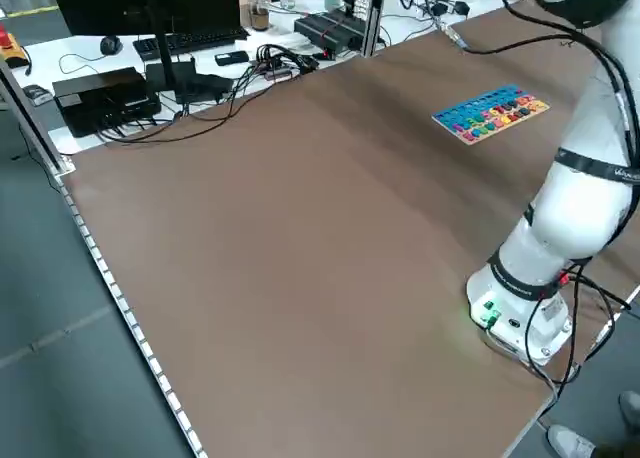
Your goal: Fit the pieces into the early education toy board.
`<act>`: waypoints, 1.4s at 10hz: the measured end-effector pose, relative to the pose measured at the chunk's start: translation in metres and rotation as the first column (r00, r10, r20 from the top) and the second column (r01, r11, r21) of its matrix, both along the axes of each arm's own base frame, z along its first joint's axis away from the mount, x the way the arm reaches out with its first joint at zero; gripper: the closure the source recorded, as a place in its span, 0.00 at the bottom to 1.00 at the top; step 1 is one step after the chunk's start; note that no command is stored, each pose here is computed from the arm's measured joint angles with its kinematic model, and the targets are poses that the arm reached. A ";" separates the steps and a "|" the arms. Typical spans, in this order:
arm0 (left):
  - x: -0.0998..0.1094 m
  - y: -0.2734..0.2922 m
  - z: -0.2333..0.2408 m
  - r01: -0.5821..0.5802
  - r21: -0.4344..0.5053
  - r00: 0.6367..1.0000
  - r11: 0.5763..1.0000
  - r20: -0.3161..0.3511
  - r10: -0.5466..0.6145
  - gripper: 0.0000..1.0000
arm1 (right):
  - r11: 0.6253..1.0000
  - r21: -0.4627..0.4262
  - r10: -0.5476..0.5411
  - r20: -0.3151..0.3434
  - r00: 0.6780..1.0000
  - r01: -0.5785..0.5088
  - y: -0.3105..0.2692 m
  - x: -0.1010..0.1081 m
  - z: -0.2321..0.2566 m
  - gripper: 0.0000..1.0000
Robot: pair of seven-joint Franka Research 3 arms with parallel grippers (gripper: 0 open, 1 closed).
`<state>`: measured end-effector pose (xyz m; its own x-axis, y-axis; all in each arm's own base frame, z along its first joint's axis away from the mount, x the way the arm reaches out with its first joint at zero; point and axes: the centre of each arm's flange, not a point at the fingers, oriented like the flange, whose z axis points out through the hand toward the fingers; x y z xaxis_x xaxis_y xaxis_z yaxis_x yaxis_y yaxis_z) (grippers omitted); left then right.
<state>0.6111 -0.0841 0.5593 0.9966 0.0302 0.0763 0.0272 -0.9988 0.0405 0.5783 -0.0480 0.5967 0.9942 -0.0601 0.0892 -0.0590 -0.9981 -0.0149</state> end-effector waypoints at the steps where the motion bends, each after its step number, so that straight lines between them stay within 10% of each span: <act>1: -0.012 0.015 0.020 0.008 0.005 1.000 1.000 -0.003 -0.007 0.00 | 1.000 0.002 0.001 -0.020 1.000 0.000 0.000 -0.002 -0.002 0.00; 6: -0.061 0.041 0.081 0.034 0.028 0.998 0.999 -0.053 -0.032 0.01 | 1.000 0.007 0.005 -0.071 0.997 -0.004 0.002 -0.011 0.007 0.00; 14: -0.068 0.019 0.074 0.128 0.029 0.987 0.991 -0.102 -0.125 0.03 | 1.000 0.009 0.012 -0.078 0.997 -0.012 0.006 -0.026 0.055 0.00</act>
